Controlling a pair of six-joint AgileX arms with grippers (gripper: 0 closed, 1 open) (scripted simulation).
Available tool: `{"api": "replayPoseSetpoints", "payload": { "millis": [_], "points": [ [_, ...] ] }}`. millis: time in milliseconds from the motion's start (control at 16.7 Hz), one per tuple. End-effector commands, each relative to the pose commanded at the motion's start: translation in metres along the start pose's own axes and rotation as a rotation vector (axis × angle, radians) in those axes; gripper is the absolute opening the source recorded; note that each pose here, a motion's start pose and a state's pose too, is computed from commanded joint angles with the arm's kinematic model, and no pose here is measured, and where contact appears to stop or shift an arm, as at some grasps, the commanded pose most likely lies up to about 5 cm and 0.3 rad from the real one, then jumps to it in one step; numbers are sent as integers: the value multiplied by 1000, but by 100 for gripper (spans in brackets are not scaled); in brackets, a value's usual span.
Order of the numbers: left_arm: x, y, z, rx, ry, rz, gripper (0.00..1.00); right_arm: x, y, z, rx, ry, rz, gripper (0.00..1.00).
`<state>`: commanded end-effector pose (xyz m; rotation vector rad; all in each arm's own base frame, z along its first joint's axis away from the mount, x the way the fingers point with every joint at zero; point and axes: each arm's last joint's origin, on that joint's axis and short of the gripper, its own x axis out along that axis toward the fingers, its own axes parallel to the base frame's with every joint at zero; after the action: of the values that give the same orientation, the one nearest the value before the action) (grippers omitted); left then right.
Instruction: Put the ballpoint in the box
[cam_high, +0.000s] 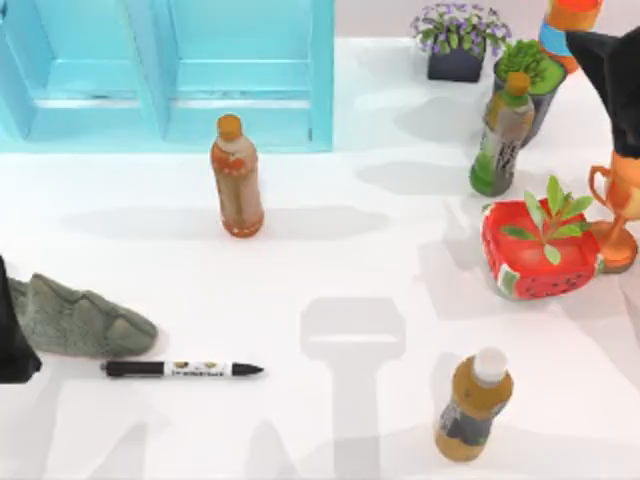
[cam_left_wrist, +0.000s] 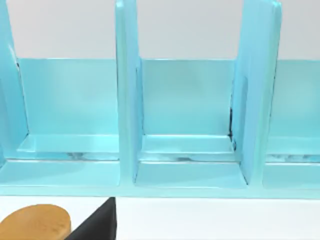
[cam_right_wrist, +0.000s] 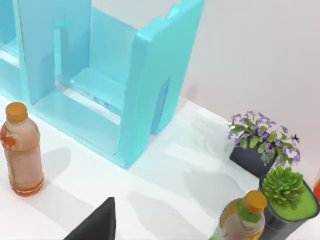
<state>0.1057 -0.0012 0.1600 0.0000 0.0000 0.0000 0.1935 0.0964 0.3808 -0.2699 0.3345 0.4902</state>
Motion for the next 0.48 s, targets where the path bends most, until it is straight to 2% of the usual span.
{"api": "replayPoseSetpoints", "payload": {
  "millis": [120, 360, 480],
  "points": [
    [0, 0, 0, 0, 0, 0, 100, 22, 10, 19, -53, 52, 65, 100],
    [0, 0, 0, 0, 0, 0, 100, 54, 34, 70, -153, 55, 181, 100],
    [0, 0, 0, 0, 0, 0, 100, 78, 51, 83, -197, 89, 251, 100]
  ]
}}
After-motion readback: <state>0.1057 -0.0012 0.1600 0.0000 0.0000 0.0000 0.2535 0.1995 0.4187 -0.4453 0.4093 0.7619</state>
